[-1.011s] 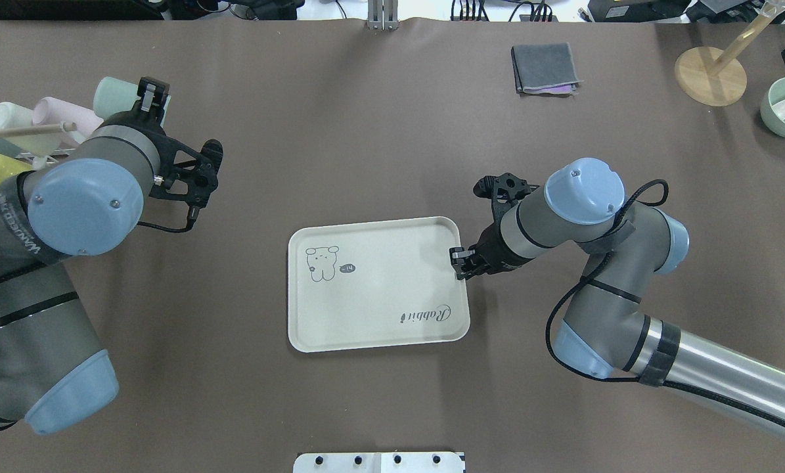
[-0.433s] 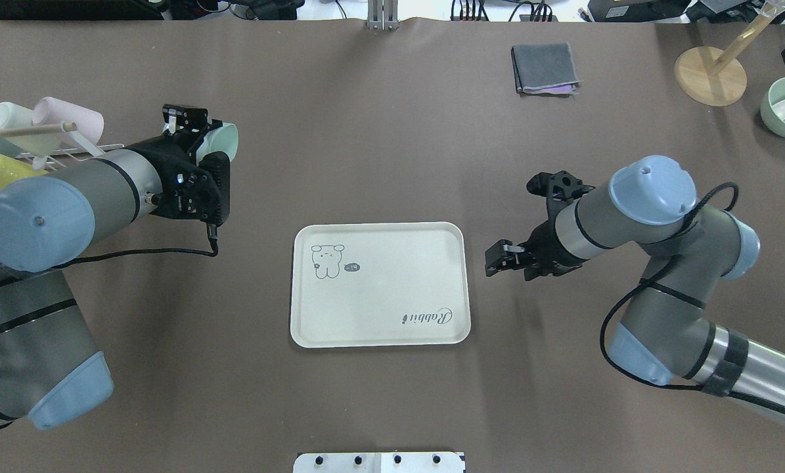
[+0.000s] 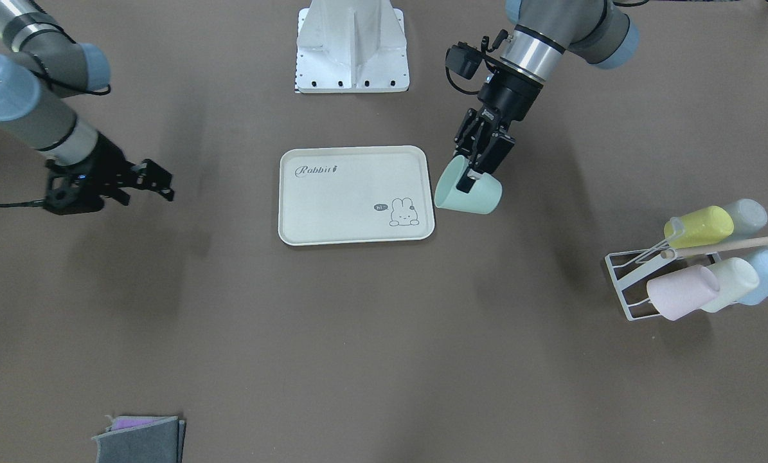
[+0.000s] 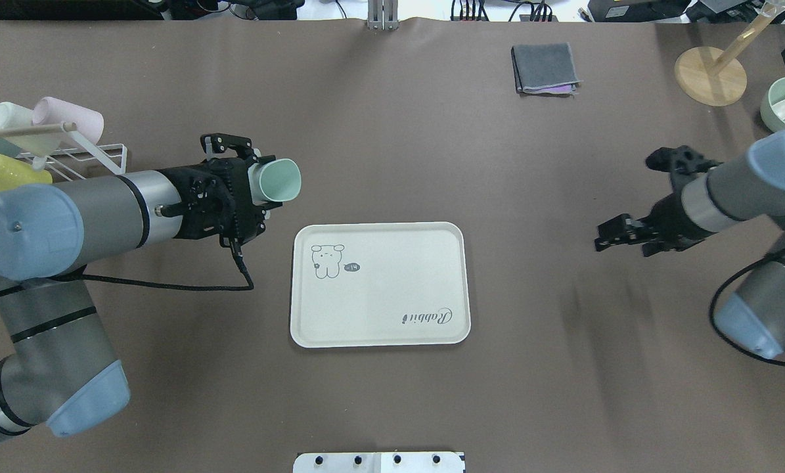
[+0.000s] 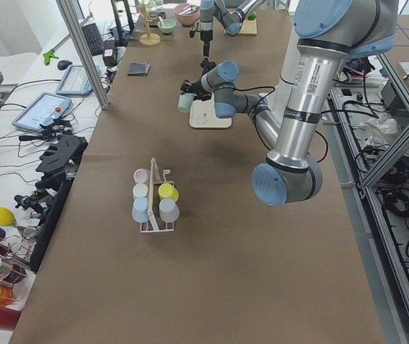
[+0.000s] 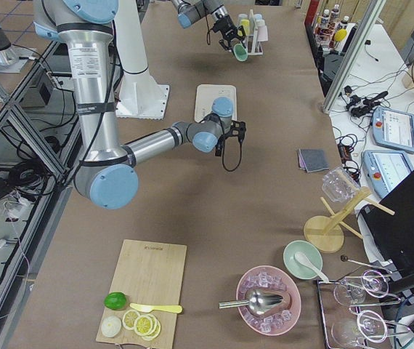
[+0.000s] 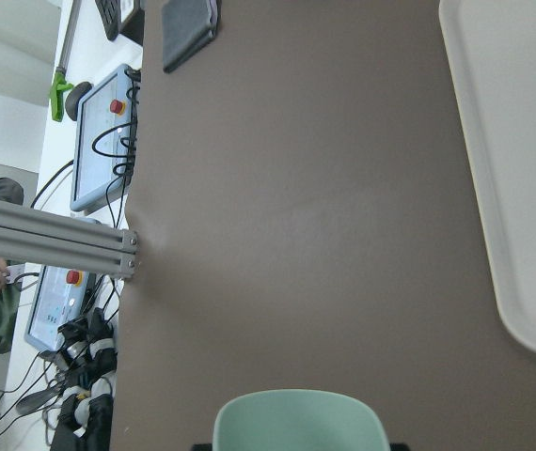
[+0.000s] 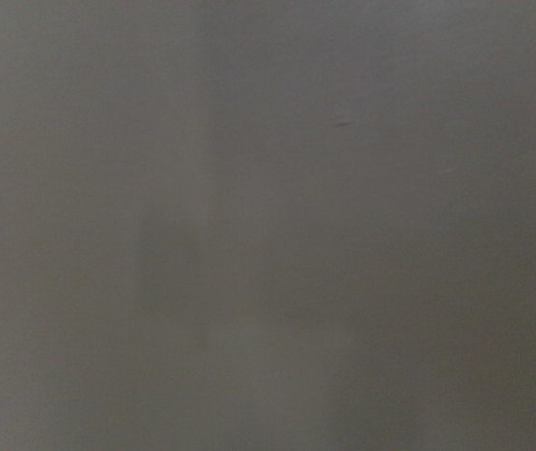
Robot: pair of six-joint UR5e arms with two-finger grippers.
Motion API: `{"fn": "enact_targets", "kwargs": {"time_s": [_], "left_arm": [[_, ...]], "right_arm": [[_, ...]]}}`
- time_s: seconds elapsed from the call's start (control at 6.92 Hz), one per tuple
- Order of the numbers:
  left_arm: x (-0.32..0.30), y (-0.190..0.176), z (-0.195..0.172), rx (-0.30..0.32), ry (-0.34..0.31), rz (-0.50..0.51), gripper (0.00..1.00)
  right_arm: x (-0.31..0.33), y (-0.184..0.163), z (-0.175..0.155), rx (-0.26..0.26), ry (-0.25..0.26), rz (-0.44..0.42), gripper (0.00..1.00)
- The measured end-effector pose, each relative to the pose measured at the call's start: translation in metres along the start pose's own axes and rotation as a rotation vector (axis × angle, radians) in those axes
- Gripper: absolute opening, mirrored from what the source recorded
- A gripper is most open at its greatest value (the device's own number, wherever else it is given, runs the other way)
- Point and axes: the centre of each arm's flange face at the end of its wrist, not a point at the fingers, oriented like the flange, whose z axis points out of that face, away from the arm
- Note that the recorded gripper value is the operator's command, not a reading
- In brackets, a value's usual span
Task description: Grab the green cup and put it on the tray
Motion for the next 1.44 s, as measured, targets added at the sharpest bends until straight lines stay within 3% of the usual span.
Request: {"fn": "enact_targets", "kwargs": {"time_s": [0.43, 0.87, 1.16, 1.44], "left_arm": [[0.056, -0.056, 0.022, 0.275, 0.109, -0.197, 0.25], [0.090, -0.055, 0.064, 0.465, 0.151, -0.374, 0.26], [0.101, -0.030, 0.094, 0.531, 0.170, -0.514, 0.27], [0.106, -0.012, 0.123, 0.528, 0.138, -0.587, 0.28]], "right_arm": [[0.196, -0.013, -0.060, -0.050, 0.157, -0.106, 1.00], [0.270, -0.028, -0.090, -0.066, 0.203, -0.140, 1.00], [0.295, -0.039, -0.110, -0.051, 0.218, -0.154, 1.00], [0.325, -0.034, -0.133, -0.020, 0.237, -0.127, 1.00]]}}
